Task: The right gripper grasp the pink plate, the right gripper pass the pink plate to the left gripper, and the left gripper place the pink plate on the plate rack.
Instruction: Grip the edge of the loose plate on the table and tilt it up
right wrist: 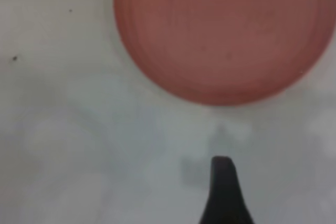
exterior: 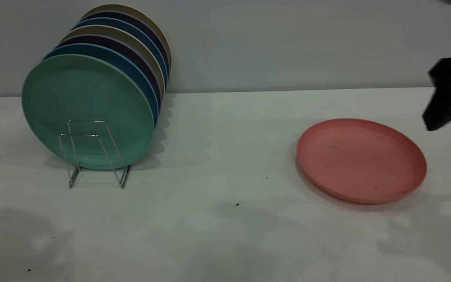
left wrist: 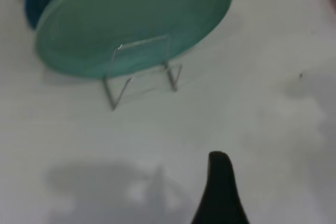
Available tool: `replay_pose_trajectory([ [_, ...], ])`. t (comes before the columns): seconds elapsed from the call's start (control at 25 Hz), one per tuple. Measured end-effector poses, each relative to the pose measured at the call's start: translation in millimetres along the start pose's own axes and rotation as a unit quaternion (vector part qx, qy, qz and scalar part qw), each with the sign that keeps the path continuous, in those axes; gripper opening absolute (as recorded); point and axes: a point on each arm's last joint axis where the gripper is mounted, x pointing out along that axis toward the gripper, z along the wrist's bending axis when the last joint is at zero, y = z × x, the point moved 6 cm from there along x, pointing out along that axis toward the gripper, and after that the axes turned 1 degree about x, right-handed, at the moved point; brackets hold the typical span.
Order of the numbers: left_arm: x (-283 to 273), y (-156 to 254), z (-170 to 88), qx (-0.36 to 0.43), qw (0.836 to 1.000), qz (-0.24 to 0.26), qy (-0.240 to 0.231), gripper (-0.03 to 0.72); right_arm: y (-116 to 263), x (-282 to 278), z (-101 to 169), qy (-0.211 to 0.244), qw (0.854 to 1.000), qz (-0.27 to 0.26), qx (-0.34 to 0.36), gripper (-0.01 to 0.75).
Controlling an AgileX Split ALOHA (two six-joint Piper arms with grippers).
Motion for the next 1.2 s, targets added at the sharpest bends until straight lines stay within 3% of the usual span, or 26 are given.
replay_pose_trajectory([
  [0.28,33,-23,-11,-0.004,0.997,-0.003,0.076,0.59,-27,31,-55,-0.001,0.998,0.046,0.033,0.548],
  [0.44,64,-35,-33,0.024,0.993,0.019,0.113,0.59,-35,45,-80,-0.068,0.995,0.05,0.057,0.548],
  [0.64,117,-44,-59,0.054,0.989,0.045,0.131,0.59,-41,74,-108,-0.16,0.978,0.025,0.131,0.548],
  [0.96,190,-45,-106,0.099,0.978,0.081,0.163,0.59,-27,131,-128,-0.175,0.972,0.043,0.151,0.532],
  [1.2,209,-38,-121,0.11,0.976,0.09,0.166,0.59,-25,156,-136,-0.176,0.97,0.051,0.16,0.533],
])
